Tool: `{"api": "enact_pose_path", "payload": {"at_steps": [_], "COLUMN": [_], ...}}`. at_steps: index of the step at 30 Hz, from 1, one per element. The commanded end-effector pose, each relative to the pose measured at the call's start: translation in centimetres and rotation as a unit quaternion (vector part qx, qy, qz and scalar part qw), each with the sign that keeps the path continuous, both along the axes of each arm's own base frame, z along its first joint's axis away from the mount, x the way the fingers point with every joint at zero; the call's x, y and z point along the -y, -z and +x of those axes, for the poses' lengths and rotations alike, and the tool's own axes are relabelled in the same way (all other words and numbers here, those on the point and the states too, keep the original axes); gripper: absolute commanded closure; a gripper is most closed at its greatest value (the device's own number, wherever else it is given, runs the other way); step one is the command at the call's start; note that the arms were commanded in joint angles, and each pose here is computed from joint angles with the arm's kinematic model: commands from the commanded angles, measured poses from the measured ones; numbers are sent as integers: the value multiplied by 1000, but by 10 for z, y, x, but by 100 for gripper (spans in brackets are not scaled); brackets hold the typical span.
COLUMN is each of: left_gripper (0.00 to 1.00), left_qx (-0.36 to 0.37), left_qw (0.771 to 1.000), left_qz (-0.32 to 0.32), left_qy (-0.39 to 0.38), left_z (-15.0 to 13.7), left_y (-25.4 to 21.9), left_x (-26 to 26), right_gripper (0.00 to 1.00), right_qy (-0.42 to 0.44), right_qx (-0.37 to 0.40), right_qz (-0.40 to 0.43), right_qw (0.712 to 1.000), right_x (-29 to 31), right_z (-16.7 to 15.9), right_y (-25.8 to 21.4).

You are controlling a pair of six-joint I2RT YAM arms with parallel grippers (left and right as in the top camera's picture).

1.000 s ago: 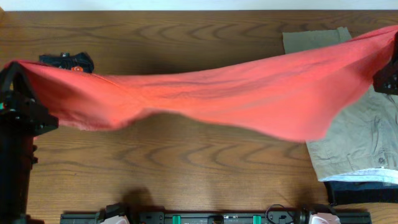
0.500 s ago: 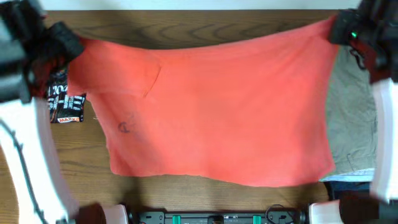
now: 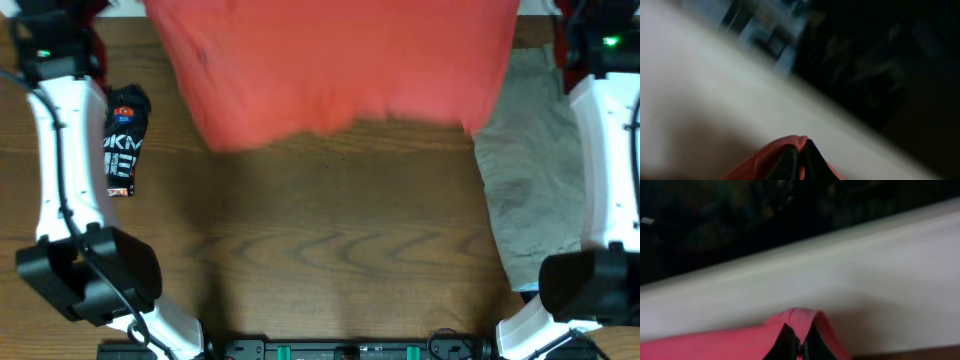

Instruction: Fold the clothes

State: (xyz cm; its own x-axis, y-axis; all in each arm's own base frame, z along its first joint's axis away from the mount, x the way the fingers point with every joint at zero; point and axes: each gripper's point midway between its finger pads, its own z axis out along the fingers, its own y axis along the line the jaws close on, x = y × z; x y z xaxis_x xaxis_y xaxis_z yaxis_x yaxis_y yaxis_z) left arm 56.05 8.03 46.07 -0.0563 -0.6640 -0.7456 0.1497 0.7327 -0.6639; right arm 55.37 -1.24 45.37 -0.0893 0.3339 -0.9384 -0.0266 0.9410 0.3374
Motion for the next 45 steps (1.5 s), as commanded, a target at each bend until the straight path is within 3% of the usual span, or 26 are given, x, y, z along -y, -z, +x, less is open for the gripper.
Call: {"api": "enact_pose_path", "payload": {"at_steps": [1,5,8,10,14,17,22,25,28,33,35,40,45], "left_gripper": [94,94,94,94,94,94,94,94,94,94,94,94,94], "left_qx": [103,20,-113,-232,-470,-581,-686,-738,-760,-791,-791,-762,-731], "left_qw": [994,988,967,946,865,801,716,665,639,608,610,646,679], "left_qz": [-27,2,2,-3,15,22,25,28,17,5,-5,-29,-35], "left_qy": [39,150,227,229,175,143,126,110,118,60,37,-14,-48], "left_z": [-59,-79,-97,-117,-175,-210,-252,-278,-296,-330,-341,-367,-388], "left_y": [-114,-86,-14,48,155,200,254,284,308,335,338,326,307], "left_x": [-1,33,57,60,47,39,32,25,30,17,13,5,6], "right_gripper": [99,99,99,99,99,99,99,99,99,99,99,99,99], "right_qy": [85,81,69,61,34,15,-22,-27,-22,-56,-52,-37,-11], "right_qx": [75,-25,-154,-244,-408,-507,-634,-680,-712,-742,-754,-766,-743], "right_qz": [-4,-47,-55,-53,-53,-58,-75,-74,-52,-7,-3,8,10], "right_qw": [994,995,984,966,911,860,769,729,700,668,654,642,669], "right_x": [36,37,33,30,18,8,-11,-17,-19,-33,-33,-33,-28], "right_z": [-56,-67,-78,-91,-120,-143,-181,-201,-221,-249,-265,-301,-327], "right_y": [-88,-47,18,63,143,189,250,280,306,350,363,378,363]}}
